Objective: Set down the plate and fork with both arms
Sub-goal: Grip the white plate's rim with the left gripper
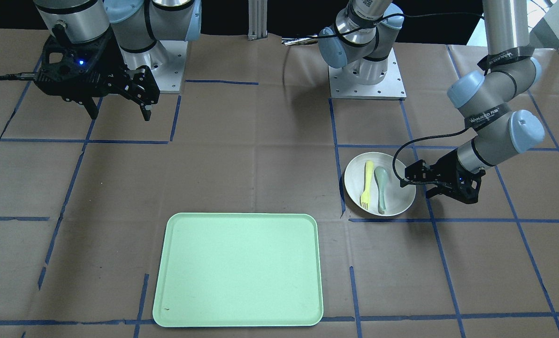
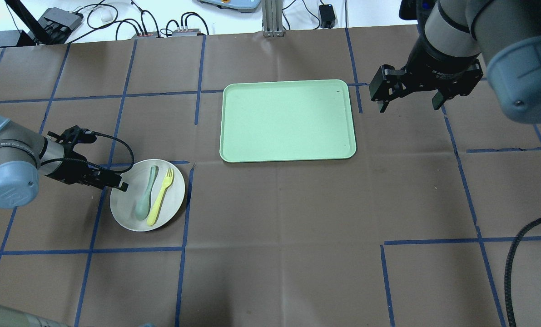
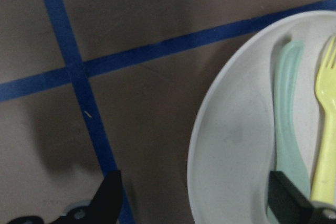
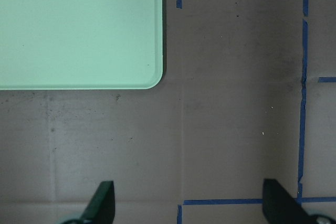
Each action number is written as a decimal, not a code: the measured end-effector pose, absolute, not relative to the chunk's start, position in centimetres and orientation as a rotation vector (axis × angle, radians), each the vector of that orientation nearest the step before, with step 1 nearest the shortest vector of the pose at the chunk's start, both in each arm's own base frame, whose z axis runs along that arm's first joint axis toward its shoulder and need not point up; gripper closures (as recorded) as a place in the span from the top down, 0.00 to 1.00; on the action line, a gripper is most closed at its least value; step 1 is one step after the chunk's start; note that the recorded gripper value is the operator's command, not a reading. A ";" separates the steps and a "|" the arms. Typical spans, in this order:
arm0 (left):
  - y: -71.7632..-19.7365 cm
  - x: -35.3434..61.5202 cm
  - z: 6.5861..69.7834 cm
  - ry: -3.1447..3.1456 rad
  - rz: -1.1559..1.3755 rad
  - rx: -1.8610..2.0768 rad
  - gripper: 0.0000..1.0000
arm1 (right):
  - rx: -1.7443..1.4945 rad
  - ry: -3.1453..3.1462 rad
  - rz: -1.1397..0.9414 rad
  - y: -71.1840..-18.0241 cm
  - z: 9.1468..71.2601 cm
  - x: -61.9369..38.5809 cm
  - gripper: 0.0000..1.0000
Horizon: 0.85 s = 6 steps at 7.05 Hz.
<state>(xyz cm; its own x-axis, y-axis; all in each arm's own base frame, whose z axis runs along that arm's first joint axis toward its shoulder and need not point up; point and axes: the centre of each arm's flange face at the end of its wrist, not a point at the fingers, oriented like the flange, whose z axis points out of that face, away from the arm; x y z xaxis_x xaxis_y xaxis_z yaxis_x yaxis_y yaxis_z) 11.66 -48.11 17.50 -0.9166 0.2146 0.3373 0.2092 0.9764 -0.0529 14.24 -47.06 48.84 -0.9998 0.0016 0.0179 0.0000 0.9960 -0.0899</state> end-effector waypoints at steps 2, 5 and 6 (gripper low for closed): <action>-48.2 11.6 17.3 -2.768 0.024 -0.298 0.56 | -0.001 -3.120 0.141 -47.1 48.8 14.2 1.00; -48.2 11.6 17.3 -2.769 0.020 -0.277 0.21 | 0.001 -3.120 0.138 -47.0 48.8 14.2 1.00; -48.2 11.6 17.3 -2.769 0.019 -0.276 0.14 | 0.001 -3.121 0.138 -47.0 48.8 14.2 1.00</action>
